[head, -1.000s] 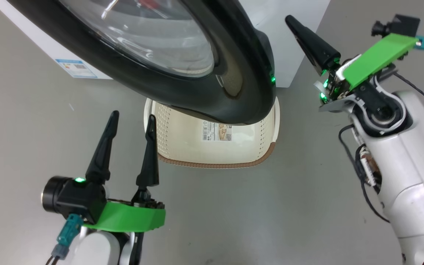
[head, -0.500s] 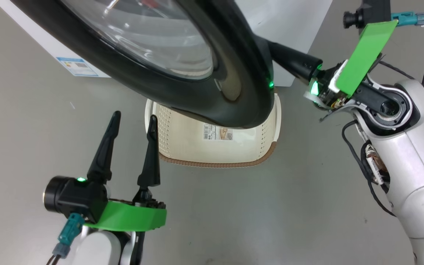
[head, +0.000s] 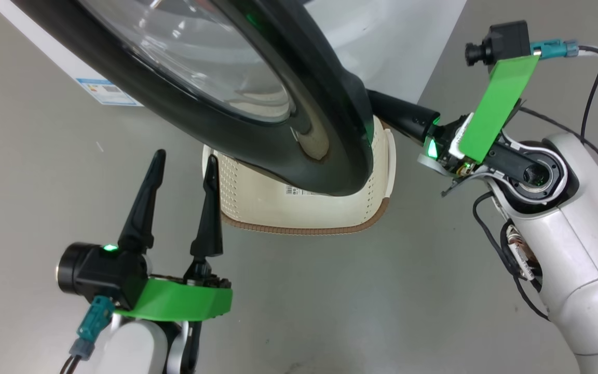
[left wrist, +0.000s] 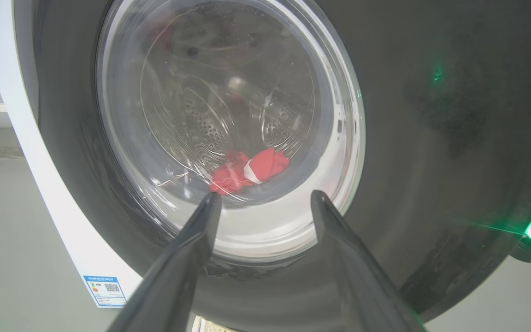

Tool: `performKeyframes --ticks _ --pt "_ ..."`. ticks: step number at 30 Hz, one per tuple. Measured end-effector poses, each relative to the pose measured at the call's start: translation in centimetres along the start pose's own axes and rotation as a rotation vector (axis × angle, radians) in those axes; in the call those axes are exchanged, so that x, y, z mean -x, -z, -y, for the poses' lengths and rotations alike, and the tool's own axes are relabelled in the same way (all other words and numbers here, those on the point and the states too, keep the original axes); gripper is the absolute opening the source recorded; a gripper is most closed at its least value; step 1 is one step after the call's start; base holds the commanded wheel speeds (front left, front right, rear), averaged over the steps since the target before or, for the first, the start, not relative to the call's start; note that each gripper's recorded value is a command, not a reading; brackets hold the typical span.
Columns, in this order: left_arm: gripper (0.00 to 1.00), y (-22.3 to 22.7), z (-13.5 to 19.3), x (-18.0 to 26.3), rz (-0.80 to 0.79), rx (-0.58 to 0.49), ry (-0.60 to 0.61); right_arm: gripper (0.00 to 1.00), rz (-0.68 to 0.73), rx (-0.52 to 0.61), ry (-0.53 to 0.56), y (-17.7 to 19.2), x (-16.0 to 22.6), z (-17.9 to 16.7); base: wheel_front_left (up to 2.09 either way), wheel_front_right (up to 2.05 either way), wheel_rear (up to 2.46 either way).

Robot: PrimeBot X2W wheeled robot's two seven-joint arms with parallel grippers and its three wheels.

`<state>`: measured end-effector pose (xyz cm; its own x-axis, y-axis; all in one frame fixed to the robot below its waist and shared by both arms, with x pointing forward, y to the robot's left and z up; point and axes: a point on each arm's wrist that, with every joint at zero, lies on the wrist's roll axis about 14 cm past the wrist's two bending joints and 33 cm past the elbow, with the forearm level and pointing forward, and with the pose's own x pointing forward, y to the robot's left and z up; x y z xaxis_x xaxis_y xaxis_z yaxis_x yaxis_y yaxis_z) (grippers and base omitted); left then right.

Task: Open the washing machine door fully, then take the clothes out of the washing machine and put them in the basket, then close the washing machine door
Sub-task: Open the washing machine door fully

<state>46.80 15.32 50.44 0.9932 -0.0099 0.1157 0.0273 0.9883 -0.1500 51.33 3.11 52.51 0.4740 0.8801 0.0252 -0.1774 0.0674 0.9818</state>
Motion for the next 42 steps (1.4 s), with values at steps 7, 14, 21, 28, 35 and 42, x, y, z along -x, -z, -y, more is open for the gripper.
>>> performKeyframes --ticks 7,14,21,28,35,42 --pt "1.0 -0.7 -0.5 0.2 0.014 -0.007 -0.016 0.0 -0.017 -0.004 -0.007 0.8 -0.1 -0.2 0.0 0.0 0.0" --pt "1.0 -1.6 -0.7 0.5 0.032 -0.012 -0.024 0.0 -0.029 -0.008 -0.012 1.7 0.0 -0.6 0.0 0.0 0.0" --pt "1.0 -2.2 -0.9 0.9 0.044 -0.014 -0.031 0.0 -0.047 -0.02 -0.015 2.9 0.4 -0.9 0.0 0.0 0.0" --pt "1.0 -2.8 -1.2 1.6 0.052 -0.015 -0.042 0.0 -0.074 -0.032 -0.016 4.7 0.8 -1.2 0.0 0.0 0.0" --pt "1.0 -3.8 -1.7 2.6 0.067 -0.016 -0.06 0.0 -0.098 -0.054 -0.027 6.4 1.0 -1.7 0.0 0.0 0.0" --pt "1.0 -4.6 -3.0 4.2 0.077 -0.014 -0.106 0.0 -0.157 -0.066 -0.036 8.9 0.5 -2.3 0.0 0.0 0.0"
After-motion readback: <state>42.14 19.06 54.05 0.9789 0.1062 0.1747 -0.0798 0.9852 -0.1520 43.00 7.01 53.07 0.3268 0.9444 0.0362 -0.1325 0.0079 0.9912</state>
